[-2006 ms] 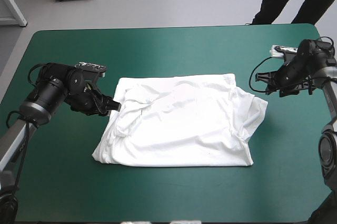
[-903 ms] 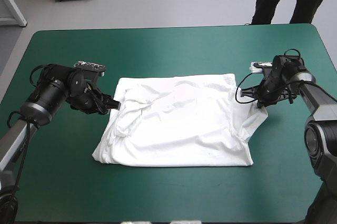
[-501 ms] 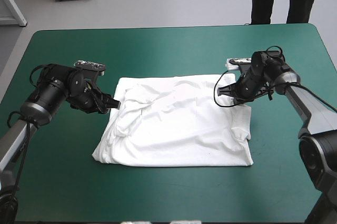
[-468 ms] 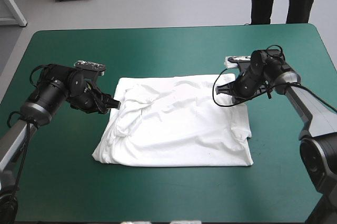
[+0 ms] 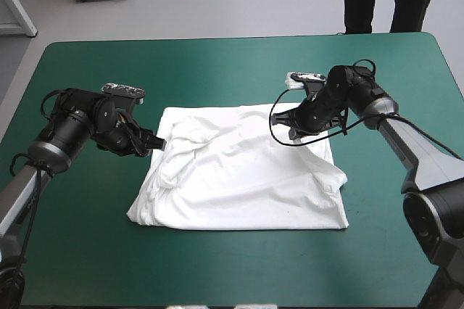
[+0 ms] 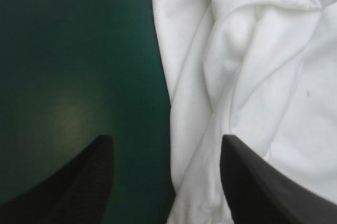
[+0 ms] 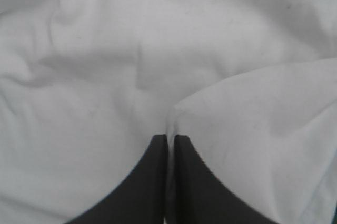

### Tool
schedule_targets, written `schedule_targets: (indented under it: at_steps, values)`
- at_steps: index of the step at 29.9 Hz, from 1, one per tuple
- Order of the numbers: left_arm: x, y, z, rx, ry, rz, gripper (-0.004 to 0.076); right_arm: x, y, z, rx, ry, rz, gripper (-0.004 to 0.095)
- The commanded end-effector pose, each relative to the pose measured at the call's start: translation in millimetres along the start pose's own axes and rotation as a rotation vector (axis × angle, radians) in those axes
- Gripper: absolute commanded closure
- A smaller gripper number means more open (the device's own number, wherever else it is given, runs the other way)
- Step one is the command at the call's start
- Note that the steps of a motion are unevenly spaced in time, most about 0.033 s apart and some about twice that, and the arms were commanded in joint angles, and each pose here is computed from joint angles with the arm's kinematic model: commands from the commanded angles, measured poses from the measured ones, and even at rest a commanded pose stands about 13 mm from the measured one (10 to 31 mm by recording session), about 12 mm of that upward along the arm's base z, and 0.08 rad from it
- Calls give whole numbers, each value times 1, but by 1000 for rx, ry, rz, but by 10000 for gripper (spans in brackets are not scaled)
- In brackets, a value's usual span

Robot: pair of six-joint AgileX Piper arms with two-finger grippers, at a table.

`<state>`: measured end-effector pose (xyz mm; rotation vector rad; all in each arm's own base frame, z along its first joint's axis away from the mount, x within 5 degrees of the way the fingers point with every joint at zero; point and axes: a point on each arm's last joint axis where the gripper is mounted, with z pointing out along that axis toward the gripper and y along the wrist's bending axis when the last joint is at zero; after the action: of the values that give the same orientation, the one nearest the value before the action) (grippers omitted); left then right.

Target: Fold the cloth

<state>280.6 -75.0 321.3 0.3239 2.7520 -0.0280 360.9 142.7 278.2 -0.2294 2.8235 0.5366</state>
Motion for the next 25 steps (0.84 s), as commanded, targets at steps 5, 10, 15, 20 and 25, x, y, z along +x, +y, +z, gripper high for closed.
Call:
schedule_targets:
  at_steps: [5, 10, 15, 20, 25]
  values:
    - [-5, 1, -19, 1, -105, -13, 291, -7, 25, 15, -101, -36, -58, 924]
    - [-5, 1, -19, 1, -105, -13, 291, -7, 32, 38, -116, -10, -60, 925]
    - [-5, 1, -19, 1, -105, -13, 291, -7, 31, 47, -113, 1, -56, 884]
    - [-5, 1, -19, 1, -105, -13, 291, -5, 34, 42, -121, 44, -65, 579]
    - [-5, 2, -19, -9, -106, -8, 291, -14, 45, 14, -135, 14, -115, 445]
